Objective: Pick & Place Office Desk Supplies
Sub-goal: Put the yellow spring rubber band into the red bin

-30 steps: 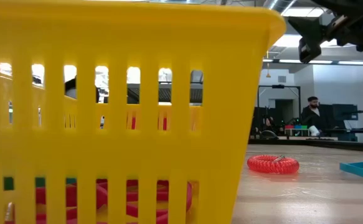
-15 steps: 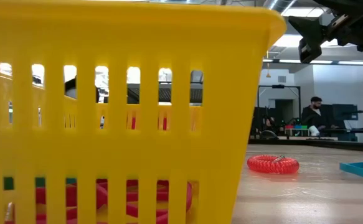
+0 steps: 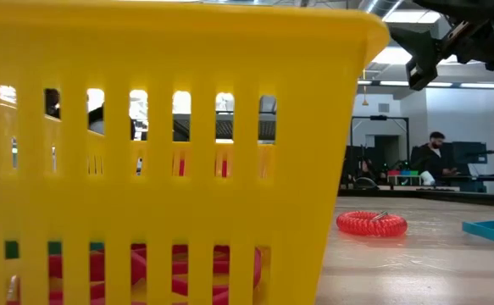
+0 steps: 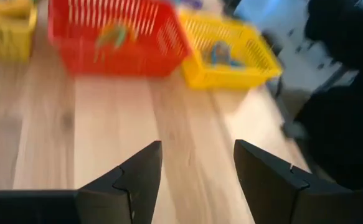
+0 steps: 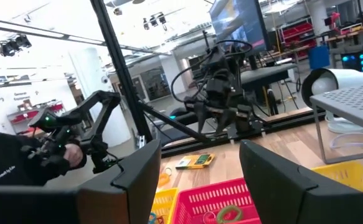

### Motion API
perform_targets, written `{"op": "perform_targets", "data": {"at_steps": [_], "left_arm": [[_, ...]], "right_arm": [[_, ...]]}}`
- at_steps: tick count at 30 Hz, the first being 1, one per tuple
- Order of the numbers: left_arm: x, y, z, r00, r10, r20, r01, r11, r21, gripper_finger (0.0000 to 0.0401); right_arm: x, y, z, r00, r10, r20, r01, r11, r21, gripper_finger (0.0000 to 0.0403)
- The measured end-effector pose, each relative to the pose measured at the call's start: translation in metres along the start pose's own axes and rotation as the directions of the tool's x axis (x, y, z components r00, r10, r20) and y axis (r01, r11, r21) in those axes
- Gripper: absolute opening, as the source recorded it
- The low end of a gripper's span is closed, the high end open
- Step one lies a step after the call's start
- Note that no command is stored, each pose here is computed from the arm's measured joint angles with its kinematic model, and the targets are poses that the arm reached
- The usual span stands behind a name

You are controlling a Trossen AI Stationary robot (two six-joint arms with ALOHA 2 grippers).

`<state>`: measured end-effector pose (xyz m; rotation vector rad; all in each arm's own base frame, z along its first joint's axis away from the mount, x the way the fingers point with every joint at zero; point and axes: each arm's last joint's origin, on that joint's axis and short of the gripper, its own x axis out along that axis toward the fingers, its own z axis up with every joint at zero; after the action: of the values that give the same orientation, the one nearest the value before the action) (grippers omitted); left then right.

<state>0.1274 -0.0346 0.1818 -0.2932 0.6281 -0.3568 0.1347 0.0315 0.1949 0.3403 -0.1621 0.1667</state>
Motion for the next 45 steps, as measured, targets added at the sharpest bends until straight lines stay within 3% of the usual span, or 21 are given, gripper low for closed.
{"op": "perform_targets", "data": {"at_steps": [4, 12, 16, 26, 34, 45], "left_arm": [[-0.001, -0.001, 0.001, 0.995, 0.009, -0.098, -0.014, 0.999, -0.045, 0.0191], [0.005, -0.005, 0.002, 0.970, -0.148, -0.193, 0.092, 0.958, -0.273, 0.0191], [0.013, -0.003, 0.000, 0.956, -0.160, -0.246, 0.085, 0.953, -0.290, 0.0187], [0.043, -0.007, -0.006, 0.929, -0.166, -0.331, 0.123, 0.981, -0.147, 0.0186], [0.058, -0.024, -0.020, 0.917, -0.046, -0.397, 0.059, 0.998, 0.021, 0.0186], [0.066, -0.064, -0.009, 0.933, 0.027, -0.358, 0.044, 0.981, 0.190, 0.0186]], "right_arm": [[0.000, 0.000, 0.000, 1.000, -0.015, 0.005, 0.015, 1.000, 0.000, 0.0214], [0.000, -0.001, 0.001, 1.000, -0.024, 0.011, 0.024, 1.000, 0.000, 0.0214], [0.000, -0.001, 0.001, 0.999, -0.045, 0.017, 0.045, 0.999, -0.013, 0.0214], [0.000, -0.001, 0.000, 0.999, -0.044, 0.013, 0.044, 0.999, -0.011, 0.0214], [0.000, 0.001, 0.000, 1.000, -0.030, 0.008, 0.030, 1.000, -0.007, 0.0214], [0.000, 0.001, 0.000, 0.999, -0.031, 0.008, 0.031, 1.000, -0.007, 0.0214]]}}
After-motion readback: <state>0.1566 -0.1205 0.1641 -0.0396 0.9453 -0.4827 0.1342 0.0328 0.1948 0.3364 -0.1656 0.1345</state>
